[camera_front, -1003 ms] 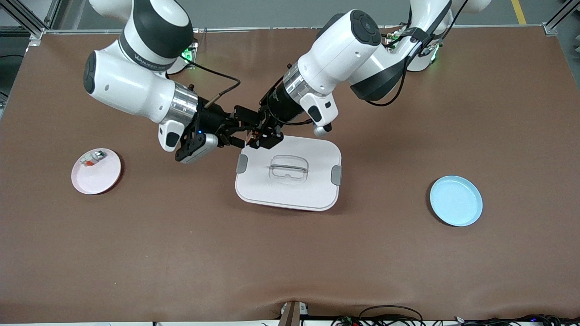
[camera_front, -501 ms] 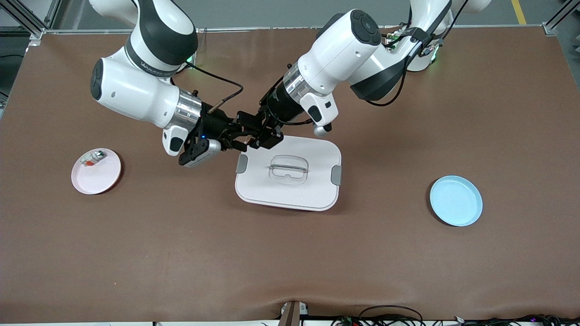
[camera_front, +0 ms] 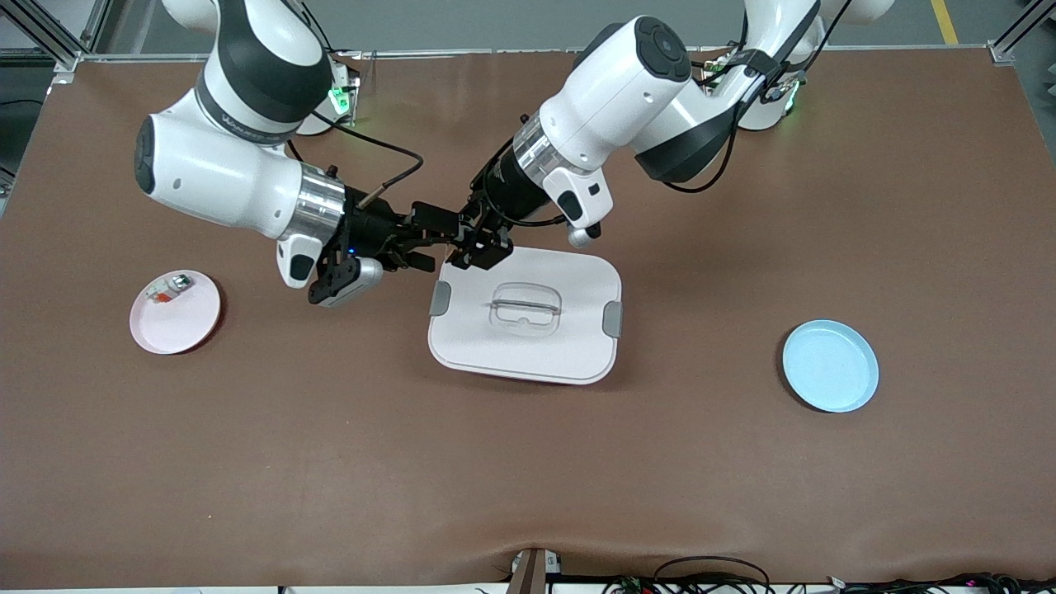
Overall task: Transfer orange switch to right arm and place
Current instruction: 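Grasp the switch with the right gripper beside the left gripper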
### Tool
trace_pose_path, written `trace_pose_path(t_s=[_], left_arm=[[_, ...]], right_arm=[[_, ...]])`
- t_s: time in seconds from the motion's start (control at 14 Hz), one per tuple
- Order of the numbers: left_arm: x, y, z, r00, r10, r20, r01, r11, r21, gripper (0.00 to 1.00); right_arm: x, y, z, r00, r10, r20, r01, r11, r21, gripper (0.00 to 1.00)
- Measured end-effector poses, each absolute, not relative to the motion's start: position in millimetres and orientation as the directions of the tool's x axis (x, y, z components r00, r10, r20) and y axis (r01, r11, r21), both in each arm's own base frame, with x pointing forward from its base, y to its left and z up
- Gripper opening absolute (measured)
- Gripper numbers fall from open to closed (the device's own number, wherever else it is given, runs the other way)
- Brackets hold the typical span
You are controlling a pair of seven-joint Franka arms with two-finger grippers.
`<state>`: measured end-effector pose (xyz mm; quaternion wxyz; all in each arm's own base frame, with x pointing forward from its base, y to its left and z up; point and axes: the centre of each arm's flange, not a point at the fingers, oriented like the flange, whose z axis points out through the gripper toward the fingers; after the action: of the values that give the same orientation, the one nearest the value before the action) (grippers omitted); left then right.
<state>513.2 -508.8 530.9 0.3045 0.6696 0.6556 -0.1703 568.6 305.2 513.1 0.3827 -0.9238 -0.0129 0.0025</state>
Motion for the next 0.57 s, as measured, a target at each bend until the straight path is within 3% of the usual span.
trace_pose_path(t_s=[0.57], left_arm=[[515.1,-506.9,530.6,0.079,0.775,-0.627,0.982,0.049,0.185,0.72]], right_arm=[[570.8,300.3,515.6,1.0,0.013,0.002,0.01,-0.696,-0.718,1.0]])
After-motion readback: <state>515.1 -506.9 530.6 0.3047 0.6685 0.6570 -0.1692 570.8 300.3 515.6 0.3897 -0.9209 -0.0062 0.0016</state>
